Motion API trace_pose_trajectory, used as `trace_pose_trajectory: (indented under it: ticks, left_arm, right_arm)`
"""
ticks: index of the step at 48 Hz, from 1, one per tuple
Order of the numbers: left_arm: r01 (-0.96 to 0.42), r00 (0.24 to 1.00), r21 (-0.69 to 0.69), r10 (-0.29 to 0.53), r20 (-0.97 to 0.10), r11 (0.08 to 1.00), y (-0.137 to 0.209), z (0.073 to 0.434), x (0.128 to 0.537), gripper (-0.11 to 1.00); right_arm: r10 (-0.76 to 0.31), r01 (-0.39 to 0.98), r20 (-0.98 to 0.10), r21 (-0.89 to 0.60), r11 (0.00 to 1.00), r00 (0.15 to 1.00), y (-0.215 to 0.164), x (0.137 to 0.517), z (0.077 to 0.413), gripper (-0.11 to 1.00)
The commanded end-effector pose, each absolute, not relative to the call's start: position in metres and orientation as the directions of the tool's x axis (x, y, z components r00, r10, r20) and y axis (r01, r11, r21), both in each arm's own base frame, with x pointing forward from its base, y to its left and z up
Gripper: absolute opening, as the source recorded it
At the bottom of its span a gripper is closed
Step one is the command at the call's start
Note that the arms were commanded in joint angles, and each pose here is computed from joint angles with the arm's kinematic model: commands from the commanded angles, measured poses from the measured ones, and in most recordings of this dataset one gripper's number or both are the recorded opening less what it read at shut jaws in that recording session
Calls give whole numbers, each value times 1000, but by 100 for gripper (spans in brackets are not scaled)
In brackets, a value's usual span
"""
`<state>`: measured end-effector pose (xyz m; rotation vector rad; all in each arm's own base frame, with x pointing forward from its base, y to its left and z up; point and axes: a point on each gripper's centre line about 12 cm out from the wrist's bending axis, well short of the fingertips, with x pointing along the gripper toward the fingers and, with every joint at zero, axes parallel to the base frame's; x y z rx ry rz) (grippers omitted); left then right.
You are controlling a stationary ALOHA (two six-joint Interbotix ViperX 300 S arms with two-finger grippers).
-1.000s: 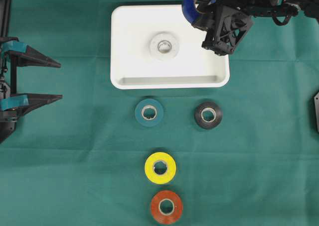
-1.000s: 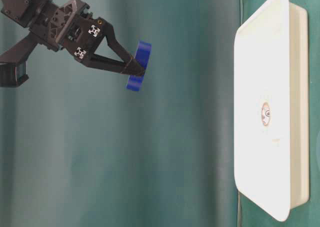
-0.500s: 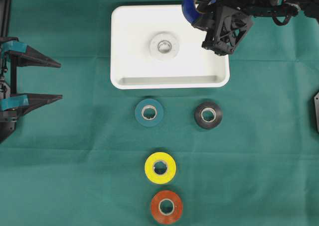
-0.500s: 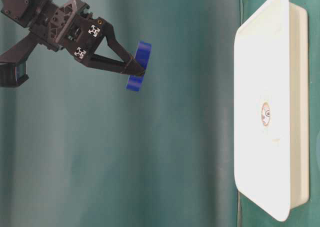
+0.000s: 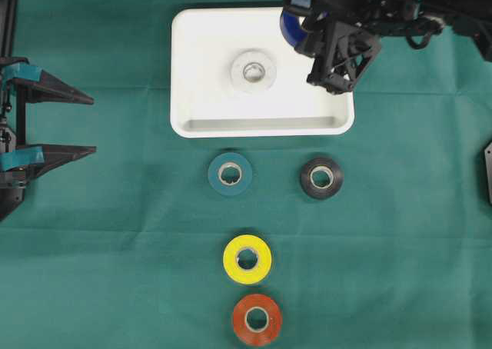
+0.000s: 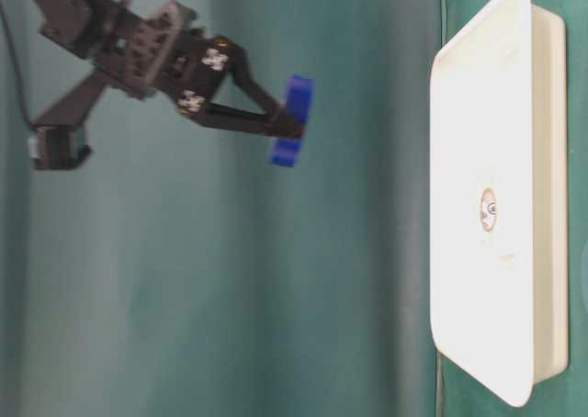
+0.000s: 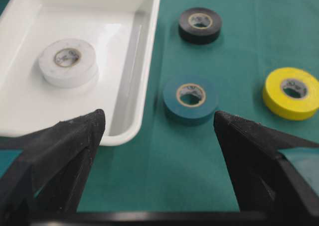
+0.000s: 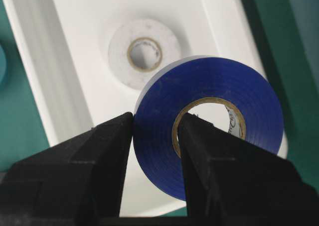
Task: Pick up the tape from a random location and place it into the white case.
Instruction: 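Lower the blue roll into the tray beside the white roll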
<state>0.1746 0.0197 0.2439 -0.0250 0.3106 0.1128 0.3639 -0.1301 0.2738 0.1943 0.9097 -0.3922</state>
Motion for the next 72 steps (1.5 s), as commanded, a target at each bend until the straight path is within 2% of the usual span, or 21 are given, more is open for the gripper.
trace_pose_trajectory:
  ticks: [1,37,53,72]
  left_arm:
    - [-116,948,-6,109,-298,993,20,248,177,93]
    - [-116,949,-7,108,-298,993,20,248,177,93]
    - [-116,948,-6,109,-298,993,20,248,177,93]
    - [-116,949,-7,108,-296,993,20,248,177,93]
  right_arm:
    - [-252,408,-781,4,913,571,-130,367,275,31]
    - [-210,439,-839,39,898,503,-132,373,160,31]
    - [-204,450,-854,39,892,478,-136,371,134,31]
    - [-204,452,-857,38,891,474,-137,372,133,31]
